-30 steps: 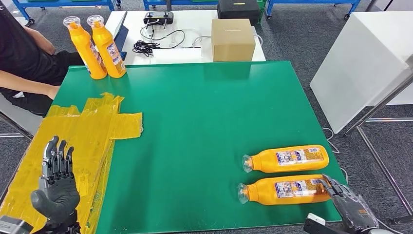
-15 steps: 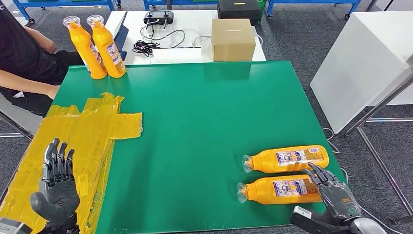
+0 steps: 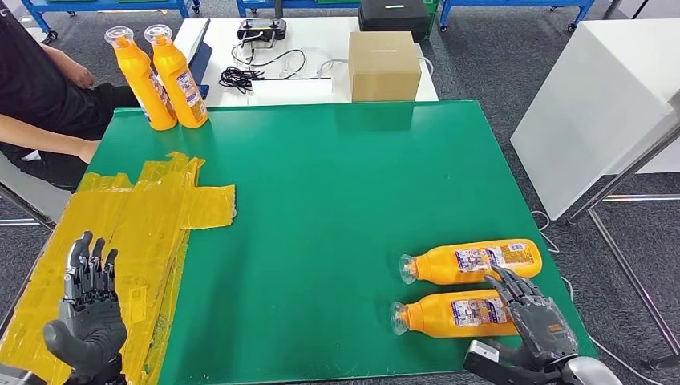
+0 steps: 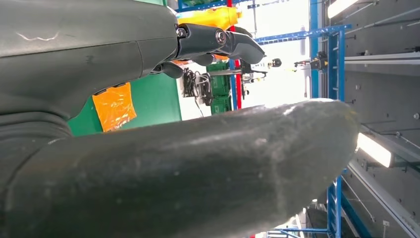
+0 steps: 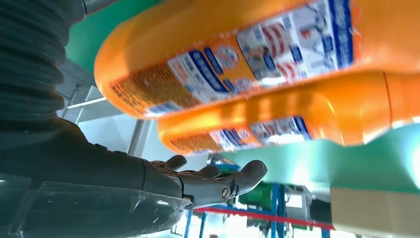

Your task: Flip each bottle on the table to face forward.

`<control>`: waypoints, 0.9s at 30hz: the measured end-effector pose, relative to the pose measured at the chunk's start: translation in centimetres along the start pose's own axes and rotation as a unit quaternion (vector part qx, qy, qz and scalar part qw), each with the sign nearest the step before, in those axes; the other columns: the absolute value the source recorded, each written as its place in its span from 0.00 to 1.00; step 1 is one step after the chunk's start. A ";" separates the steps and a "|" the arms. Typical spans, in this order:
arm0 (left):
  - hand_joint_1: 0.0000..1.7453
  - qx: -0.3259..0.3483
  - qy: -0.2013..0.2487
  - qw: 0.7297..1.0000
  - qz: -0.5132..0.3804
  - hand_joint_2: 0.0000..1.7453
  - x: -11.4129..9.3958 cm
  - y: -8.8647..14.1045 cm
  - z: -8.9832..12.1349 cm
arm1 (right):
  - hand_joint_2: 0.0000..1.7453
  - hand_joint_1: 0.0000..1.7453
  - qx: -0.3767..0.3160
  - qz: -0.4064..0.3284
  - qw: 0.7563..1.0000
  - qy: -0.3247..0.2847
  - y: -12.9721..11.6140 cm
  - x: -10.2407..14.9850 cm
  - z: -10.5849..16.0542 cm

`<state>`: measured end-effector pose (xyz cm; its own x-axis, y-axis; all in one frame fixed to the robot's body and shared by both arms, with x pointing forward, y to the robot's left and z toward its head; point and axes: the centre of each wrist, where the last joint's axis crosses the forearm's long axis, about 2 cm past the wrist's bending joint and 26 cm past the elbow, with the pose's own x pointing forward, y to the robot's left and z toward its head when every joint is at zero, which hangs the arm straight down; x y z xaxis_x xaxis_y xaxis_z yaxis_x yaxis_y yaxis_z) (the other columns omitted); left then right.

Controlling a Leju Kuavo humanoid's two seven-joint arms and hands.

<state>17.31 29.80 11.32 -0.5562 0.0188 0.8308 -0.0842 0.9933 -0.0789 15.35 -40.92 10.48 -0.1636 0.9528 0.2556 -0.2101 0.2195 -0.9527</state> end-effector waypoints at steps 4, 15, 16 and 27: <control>0.00 0.003 -0.001 1.000 0.001 0.00 0.0 0.1 0.0 | 1.00 0.00 0.041 -0.002 0.999 0.020 0.2 -0.8 1.1; 0.00 0.005 -0.004 1.000 0.007 0.00 -0.1 0.2 -0.1 | 1.00 0.56 0.127 0.002 0.989 0.076 -0.7 -3.2 3.6; 0.00 0.005 -0.004 1.000 0.008 0.00 -0.1 0.2 -0.1 | 1.00 0.80 0.138 0.004 0.987 0.084 -0.9 -3.6 4.0; 0.00 0.005 -0.001 1.000 0.014 0.00 -0.5 0.3 -0.2 | 1.00 0.89 0.176 0.024 0.979 0.097 -2.0 -5.3 5.0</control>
<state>17.70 30.14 10.95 -0.5604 0.0459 0.8269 -0.0776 0.9912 -0.1076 11.85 -47.48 11.88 -0.0022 0.9896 0.1441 -0.5310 0.1209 -0.8387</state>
